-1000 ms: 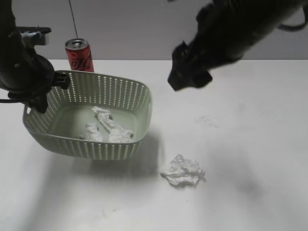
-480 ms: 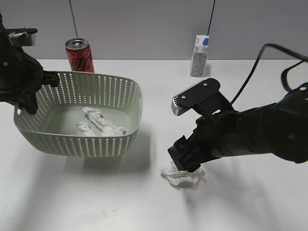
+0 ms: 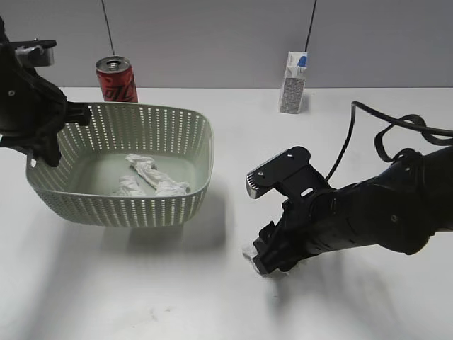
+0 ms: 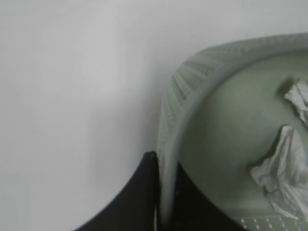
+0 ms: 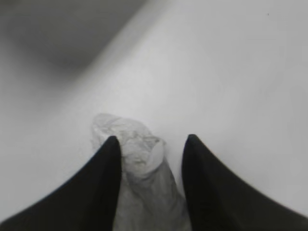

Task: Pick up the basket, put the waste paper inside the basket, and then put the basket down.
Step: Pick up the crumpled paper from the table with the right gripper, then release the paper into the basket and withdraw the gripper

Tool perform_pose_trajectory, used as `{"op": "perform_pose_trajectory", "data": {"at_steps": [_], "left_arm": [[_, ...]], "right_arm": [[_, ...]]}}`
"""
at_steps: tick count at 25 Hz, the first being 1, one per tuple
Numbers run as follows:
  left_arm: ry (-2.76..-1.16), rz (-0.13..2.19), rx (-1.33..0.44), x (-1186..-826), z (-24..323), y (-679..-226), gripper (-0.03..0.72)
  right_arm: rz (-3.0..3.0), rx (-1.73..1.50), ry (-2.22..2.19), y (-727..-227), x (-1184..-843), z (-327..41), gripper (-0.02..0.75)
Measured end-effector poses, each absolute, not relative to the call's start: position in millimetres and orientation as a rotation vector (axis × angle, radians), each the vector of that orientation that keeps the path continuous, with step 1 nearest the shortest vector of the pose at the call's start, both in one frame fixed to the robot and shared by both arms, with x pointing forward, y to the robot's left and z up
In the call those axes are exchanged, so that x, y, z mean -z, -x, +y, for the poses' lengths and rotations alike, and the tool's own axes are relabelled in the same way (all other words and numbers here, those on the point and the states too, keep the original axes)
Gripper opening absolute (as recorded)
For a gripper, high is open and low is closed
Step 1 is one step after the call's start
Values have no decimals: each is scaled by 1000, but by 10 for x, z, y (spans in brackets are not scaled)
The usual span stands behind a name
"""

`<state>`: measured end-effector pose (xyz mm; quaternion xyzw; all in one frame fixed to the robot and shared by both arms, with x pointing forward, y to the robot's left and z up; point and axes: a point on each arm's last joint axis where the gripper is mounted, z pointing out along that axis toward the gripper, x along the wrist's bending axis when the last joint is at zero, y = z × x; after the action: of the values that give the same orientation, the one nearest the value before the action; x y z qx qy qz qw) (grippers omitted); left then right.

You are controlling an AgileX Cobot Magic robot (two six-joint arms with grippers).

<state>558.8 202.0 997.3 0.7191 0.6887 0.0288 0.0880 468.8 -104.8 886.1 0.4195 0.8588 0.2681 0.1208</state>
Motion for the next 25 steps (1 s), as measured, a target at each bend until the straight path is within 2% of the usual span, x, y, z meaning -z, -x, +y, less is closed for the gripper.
{"op": "perform_pose_trajectory", "data": {"at_steps": [2, 5, 7, 11, 18, 22, 25], "left_arm": [[-2132, 2042, -96, -9975, 2017, -5600, -1], [-2124, 2040, -96, -9976, 2012, -5605, -1], [-2118, 2042, -86, -9973, 2006, -5604, -1], [-2112, 2047, -74, -9952, 1997, -5612, -1], [-2135, 2037, -33, -9850, 1965, -5640, -1], [-2126, 1979, -29, -9843, 1851, -5649, -1], [-2116, 1934, -35, -9851, 1741, -5644, -1]], "right_arm": [[2525, -757, -1234, -4673, -8849, -1059, 301], [2570, -682, -1257, -4631, -8821, -1088, 92], [2580, -663, -1275, -4610, -8850, -1102, 17], [2524, -770, -1274, -4586, -9161, -1117, -7], [2251, -1196, -1101, -4663, -10298, -1054, -7], [2178, -1306, -1043, -4850, -10788, -853, -7], [2204, -1321, -973, -4985, -10929, -582, -7]]}}
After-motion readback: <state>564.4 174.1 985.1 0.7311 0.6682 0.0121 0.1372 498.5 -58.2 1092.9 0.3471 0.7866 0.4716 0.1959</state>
